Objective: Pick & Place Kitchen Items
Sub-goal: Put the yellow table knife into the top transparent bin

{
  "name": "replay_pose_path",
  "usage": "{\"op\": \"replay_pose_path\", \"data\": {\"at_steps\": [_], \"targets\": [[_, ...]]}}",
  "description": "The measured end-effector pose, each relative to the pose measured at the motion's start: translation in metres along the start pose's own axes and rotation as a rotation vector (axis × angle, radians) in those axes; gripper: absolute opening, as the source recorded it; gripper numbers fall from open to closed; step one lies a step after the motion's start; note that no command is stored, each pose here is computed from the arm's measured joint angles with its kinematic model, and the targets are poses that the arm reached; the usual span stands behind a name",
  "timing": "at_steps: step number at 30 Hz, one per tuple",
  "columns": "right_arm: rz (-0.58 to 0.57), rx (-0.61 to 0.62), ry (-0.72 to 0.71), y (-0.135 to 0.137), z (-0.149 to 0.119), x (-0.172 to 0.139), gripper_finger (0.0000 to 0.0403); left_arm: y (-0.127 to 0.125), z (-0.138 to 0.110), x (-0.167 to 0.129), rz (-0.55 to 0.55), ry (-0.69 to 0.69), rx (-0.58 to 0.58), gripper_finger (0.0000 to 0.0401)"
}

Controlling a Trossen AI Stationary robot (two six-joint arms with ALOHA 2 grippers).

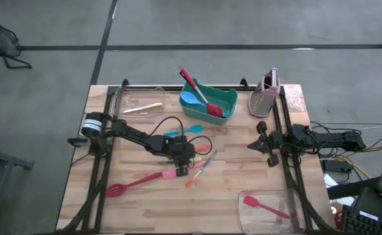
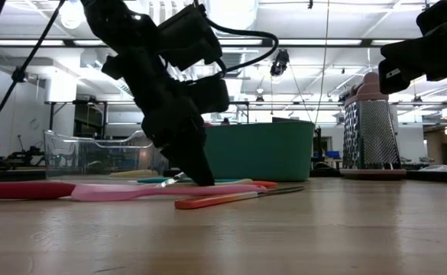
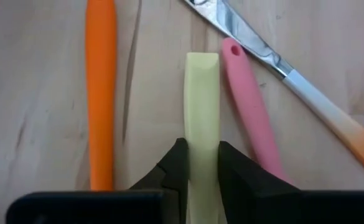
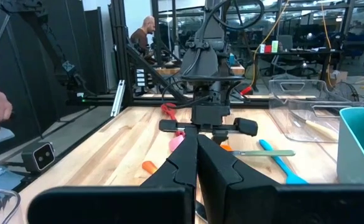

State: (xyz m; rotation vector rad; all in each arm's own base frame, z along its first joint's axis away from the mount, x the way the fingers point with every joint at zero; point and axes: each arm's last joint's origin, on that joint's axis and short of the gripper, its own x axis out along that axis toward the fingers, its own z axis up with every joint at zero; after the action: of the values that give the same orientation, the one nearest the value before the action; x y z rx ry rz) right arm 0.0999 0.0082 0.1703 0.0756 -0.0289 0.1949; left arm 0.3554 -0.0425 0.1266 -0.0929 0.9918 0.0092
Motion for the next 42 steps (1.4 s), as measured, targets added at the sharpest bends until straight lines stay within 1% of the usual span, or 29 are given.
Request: {"op": "replay_pose_path", "data": {"at_steps": [6,11,15,18,25,29,34,40,42], "targets": [[0.000,0.000,0.000,0.000,0.000,0.000,0.0008,-0.002,0.010,-0.009,-0.022,-0.027,0.031,0.0060],[0.000,0.000,0.000,0.000,0.000,0.000,0.0008,-0.004,0.018,-0.021,-0.031,-0.028,0.069,0.0060],[0.000,0.000,0.000,0.000,0.000,0.000,0.0008,0.000,0.025,-0.030,-0.006,-0.034,0.075,0.0060],[0.000,0.000,0.001,0.000,0.000,0.000,0.0008,0.002,0.026,-0.037,0.030,-0.010,0.093,0.0060],[0.000,0.000,0.003,0.000,0.000,0.000,0.0008,0.017,0.030,-0.071,0.198,0.018,0.097,0.0060],[0.000,0.000,0.003,0.000,0.000,0.000,0.0008,0.031,0.030,-0.101,0.306,0.019,0.072,0.0060],[0.000,0.000,0.003,0.000,0.000,0.000,0.0008,0.052,0.027,-0.138,0.462,0.018,0.073,0.0060],[-0.001,0.001,0.005,0.000,0.000,0.000,0.0008,0.082,0.017,-0.177,0.644,0.046,0.028,0.0060],[0.000,0.001,0.005,0.000,0.000,0.000,0.0008,0.094,0.012,-0.188,0.701,0.064,-0.008,0.0060]]}}
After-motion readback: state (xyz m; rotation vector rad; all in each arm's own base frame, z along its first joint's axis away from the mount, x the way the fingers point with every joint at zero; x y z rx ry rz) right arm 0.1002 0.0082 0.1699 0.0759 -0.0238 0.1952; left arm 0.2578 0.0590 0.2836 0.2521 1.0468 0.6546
